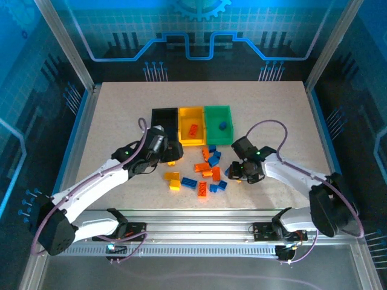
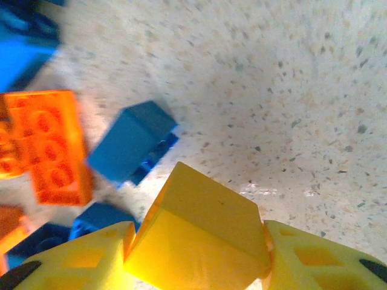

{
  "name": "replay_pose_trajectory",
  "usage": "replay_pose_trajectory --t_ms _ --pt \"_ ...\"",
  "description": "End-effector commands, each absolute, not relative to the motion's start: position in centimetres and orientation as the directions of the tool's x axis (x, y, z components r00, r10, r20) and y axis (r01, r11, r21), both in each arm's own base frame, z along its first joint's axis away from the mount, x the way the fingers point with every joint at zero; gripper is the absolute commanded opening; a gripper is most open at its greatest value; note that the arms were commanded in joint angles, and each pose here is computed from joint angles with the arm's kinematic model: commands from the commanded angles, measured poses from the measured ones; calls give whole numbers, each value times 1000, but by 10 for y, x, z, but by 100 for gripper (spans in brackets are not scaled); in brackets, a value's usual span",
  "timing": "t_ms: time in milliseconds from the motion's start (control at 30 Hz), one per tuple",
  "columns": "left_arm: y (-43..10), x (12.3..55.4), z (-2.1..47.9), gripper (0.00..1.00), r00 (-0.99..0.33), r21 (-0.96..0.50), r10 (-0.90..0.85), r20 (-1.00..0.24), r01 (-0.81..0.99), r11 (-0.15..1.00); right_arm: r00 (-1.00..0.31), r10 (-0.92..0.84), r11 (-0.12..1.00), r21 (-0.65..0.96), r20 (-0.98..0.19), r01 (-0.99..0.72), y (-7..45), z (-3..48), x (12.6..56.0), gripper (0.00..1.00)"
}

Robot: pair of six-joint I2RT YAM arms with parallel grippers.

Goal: Sort the legos into containers by color

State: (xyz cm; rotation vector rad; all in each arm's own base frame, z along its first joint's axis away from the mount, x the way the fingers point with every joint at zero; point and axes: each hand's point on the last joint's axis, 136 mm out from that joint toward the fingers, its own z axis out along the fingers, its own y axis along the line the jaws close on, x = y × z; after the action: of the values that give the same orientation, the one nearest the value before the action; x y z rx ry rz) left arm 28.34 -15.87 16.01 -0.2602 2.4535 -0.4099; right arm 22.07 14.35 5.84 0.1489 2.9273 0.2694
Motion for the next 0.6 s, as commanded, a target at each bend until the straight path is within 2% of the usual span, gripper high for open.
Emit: replay_pose_trajectory --t_ms 0,133,267,567 --pt "-138 273 152 99 -775 -329 -321 -545 -154 932 -970 26 966 257 -241 -38 165 94 224 45" --pt "-124 263 145 99 -761 -318 -348 -547 -196 928 -933 -64 931 315 -354 -183 219 141 254 45" --pt "-112 254 143 99 -754 -304 -362 -548 -224 926 -889 -142 891 335 -435 -306 284 163 291 45" --pt "-96 232 132 99 -749 -311 -401 -527 -269 912 -853 -185 831 386 -488 -401 398 159 370 45"
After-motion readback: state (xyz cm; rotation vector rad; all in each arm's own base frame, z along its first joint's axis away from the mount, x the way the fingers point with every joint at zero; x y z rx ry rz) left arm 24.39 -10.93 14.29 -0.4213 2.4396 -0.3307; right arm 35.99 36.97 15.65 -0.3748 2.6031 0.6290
